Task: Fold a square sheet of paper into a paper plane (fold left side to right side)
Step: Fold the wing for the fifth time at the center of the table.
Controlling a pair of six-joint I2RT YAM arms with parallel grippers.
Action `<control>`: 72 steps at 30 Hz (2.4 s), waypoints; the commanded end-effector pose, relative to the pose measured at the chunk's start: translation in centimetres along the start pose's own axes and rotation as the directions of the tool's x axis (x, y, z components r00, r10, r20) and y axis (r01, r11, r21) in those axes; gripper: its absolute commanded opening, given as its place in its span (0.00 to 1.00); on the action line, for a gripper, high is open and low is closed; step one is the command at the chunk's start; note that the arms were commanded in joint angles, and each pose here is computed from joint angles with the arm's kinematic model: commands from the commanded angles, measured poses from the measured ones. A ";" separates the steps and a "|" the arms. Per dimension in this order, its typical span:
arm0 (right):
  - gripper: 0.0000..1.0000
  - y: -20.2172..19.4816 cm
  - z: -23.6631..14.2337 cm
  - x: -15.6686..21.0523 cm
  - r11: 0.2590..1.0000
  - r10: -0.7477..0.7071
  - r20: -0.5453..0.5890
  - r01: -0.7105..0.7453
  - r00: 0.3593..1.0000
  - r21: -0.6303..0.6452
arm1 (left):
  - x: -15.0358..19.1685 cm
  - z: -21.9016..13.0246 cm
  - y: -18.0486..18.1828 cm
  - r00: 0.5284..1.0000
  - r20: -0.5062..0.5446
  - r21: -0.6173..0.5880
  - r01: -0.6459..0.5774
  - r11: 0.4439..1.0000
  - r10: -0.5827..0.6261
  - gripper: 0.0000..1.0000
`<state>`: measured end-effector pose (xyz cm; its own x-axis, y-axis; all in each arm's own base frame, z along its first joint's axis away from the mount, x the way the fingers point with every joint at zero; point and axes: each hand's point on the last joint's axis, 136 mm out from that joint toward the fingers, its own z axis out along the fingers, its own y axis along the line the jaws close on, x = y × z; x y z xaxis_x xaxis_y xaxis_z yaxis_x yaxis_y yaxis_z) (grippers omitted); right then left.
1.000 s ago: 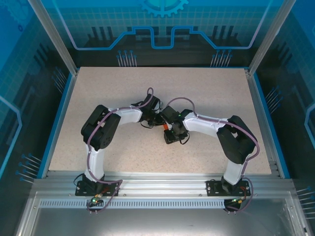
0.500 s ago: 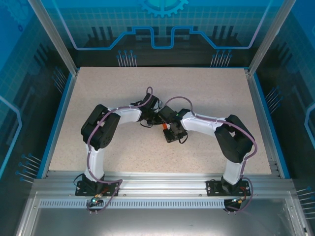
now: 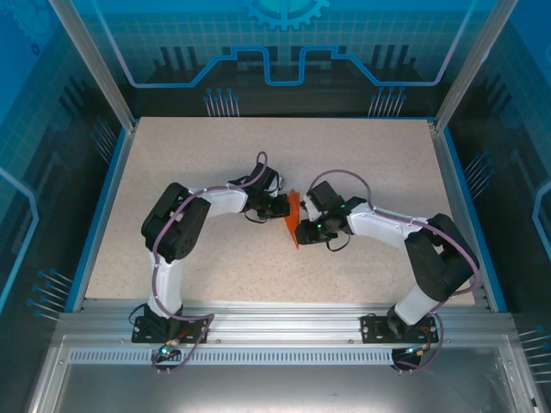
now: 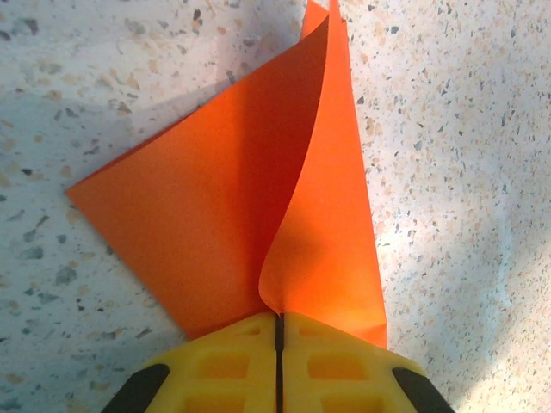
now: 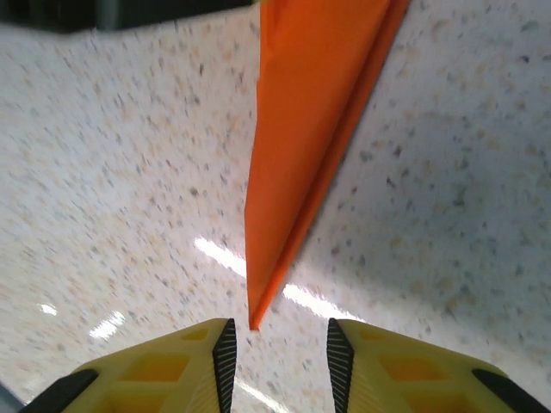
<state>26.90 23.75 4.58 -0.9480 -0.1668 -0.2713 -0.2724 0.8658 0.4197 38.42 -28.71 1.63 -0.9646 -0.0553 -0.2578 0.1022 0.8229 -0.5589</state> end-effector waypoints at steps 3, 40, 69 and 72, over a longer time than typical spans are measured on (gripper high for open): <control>0.34 2.5 -0.3 -1.8 0.944 0.089 0.050 -0.068 0.995 -0.322 | 0.7 0.3 2.0 0.999 -0.026 -0.073 0.022 0.997 -0.024 0.09; 0.32 2.6 4.3 -0.3 0.914 0.188 -0.104 -0.212 0.977 -0.345 | 0.6 0.5 2.3 0.999 -0.024 -0.087 0.024 0.996 -0.026 0.09; 0.32 -1.2 5.7 4.4 0.941 0.291 -0.267 -0.326 0.919 -0.097 | -2.0 -1.0 2.9 1.000 0.012 -0.111 0.025 0.993 -0.024 0.12; 0.32 -1.0 5.6 4.2 0.942 0.281 -0.262 -0.318 0.923 -0.109 | -2.7 -2.2 2.6 0.999 0.032 -0.103 0.018 0.994 -0.014 0.19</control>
<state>27.42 27.23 1.73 -0.9976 -0.0378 -0.0573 -0.0668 0.7256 0.6849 38.68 -28.03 1.64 -0.9721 -0.0483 -0.2295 0.0837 0.8427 -0.5318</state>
